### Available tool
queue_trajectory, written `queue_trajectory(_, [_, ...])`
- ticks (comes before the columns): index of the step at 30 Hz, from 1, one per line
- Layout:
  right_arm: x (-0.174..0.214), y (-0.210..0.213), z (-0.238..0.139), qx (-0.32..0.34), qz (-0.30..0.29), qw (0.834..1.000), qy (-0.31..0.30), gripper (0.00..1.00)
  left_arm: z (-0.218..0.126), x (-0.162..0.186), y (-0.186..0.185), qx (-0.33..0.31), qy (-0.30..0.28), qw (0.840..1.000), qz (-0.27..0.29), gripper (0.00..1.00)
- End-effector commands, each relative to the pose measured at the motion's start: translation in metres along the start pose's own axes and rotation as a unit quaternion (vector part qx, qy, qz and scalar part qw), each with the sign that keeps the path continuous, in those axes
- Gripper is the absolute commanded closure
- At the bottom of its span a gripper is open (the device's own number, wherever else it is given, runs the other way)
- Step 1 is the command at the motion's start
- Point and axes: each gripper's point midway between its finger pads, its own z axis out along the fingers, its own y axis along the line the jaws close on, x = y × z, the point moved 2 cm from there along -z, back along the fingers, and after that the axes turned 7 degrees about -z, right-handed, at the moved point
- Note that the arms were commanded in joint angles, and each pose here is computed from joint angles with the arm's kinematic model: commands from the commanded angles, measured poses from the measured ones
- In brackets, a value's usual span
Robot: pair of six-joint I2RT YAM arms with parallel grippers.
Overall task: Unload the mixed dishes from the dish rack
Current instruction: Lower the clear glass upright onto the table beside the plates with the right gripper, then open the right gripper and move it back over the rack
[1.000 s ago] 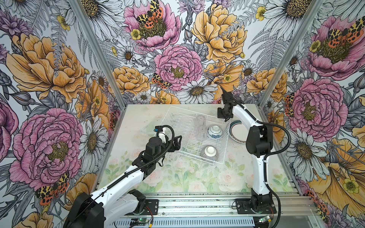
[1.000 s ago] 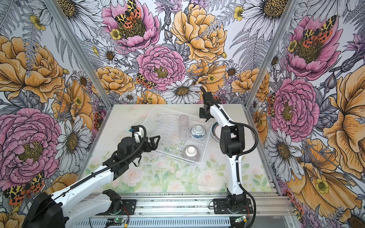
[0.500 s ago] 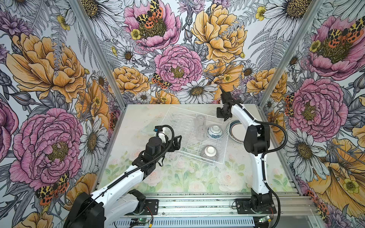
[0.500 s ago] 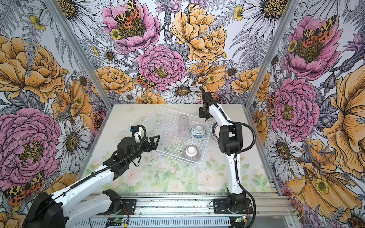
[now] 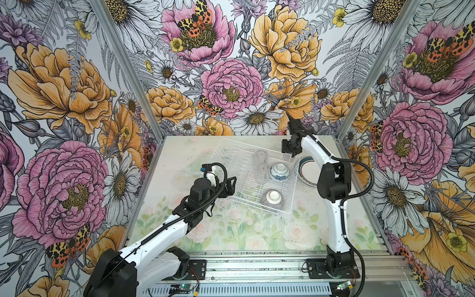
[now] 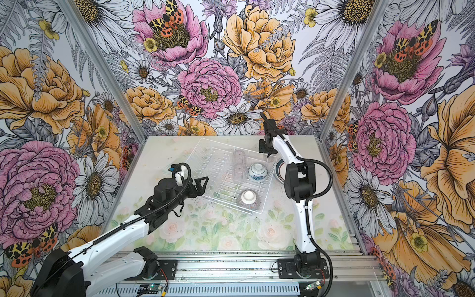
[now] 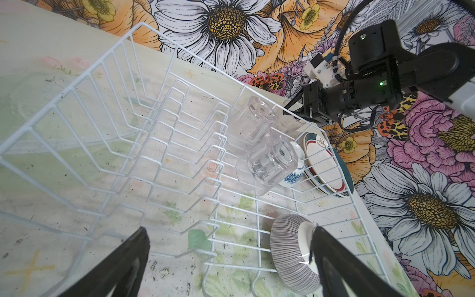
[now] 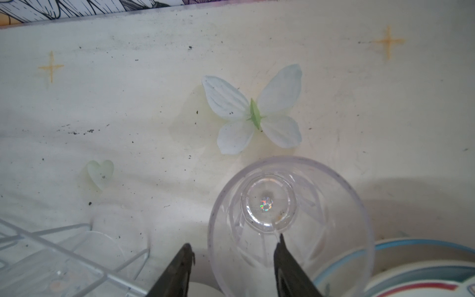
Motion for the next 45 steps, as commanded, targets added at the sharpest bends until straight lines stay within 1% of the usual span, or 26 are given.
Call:
queue_trajectory(1, [-0.007, 0.008, -0.020, -0.019, -0.004, 1.000, -0.010, 0.34, 0.001, -0.003, -0.002, 0.010, -0.004, 1.000, -0.004, 0.02])
queue_trajectory(3, [-0.014, 0.012, -0.034, -0.024, -0.007, 0.999, -0.026, 0.32, 0.001, -0.004, -0.002, 0.012, -0.005, 1.000, -0.003, 0.01])
queue_trajectory(7, [-0.027, 0.018, -0.069, -0.042, -0.002, 0.997, -0.059, 0.31, 0.001, -0.005, -0.004, 0.012, -0.004, 1.000, -0.001, 0.01])
queue_trajectory(11, [-0.024, 0.023, -0.097, -0.045, 0.003, 0.996, -0.082, 0.30, 0.001, -0.009, -0.011, 0.022, -0.003, 1.000, 0.002, 0.01])
queue_trajectory(16, [0.003, 0.011, -0.123, -0.017, 0.025, 0.994, -0.109, 0.30, 0.004, -0.013, -0.020, 0.028, -0.002, 1.000, 0.006, 0.01])
queue_trajectory(20, [0.044, -0.003, -0.139, 0.019, 0.055, 0.992, -0.108, 0.32, 0.009, -0.015, -0.027, 0.027, 0.006, 1.000, 0.015, 0.01])
queue_trajectory(21, [0.064, -0.004, -0.137, 0.020, 0.060, 0.993, -0.102, 0.32, 0.012, -0.015, -0.029, 0.027, 0.012, 0.999, 0.020, 0.01])
queue_trajectory(23, [0.090, -0.004, -0.135, 0.010, 0.078, 0.992, -0.103, 0.32, 0.017, -0.016, -0.032, 0.022, 0.021, 0.999, 0.028, 0.01])
queue_trajectory(25, [0.110, 0.000, -0.129, -0.013, 0.090, 0.991, -0.098, 0.32, 0.022, -0.018, -0.035, 0.018, 0.025, 0.999, 0.035, 0.01])
queue_trajectory(29, [0.134, 0.010, -0.115, -0.046, 0.095, 0.992, -0.073, 0.35, 0.028, -0.020, -0.040, 0.018, 0.031, 0.999, 0.036, 0.01])
queue_trajectory(34, [0.140, 0.020, -0.099, -0.074, 0.091, 0.991, -0.063, 0.40, 0.029, -0.019, -0.046, 0.022, 0.032, 0.998, 0.038, 0.01])
queue_trajectory(37, [0.140, 0.022, -0.091, -0.072, 0.087, 0.992, -0.057, 0.47, 0.028, -0.019, -0.048, 0.024, 0.033, 0.998, 0.037, 0.01])
queue_trajectory(40, [0.137, 0.023, -0.082, -0.057, 0.073, 0.994, -0.053, 0.50, 0.028, -0.018, -0.048, 0.025, 0.032, 0.998, 0.040, 0.01])
queue_trajectory(42, [0.134, 0.023, -0.076, -0.050, 0.065, 0.995, -0.048, 0.55, 0.027, -0.019, -0.049, 0.025, 0.031, 0.998, 0.041, 0.01])
queue_trajectory(45, [0.129, 0.029, -0.070, -0.049, 0.050, 0.996, -0.046, 0.68, 0.027, -0.018, -0.047, 0.023, 0.031, 0.998, 0.042, 0.01])
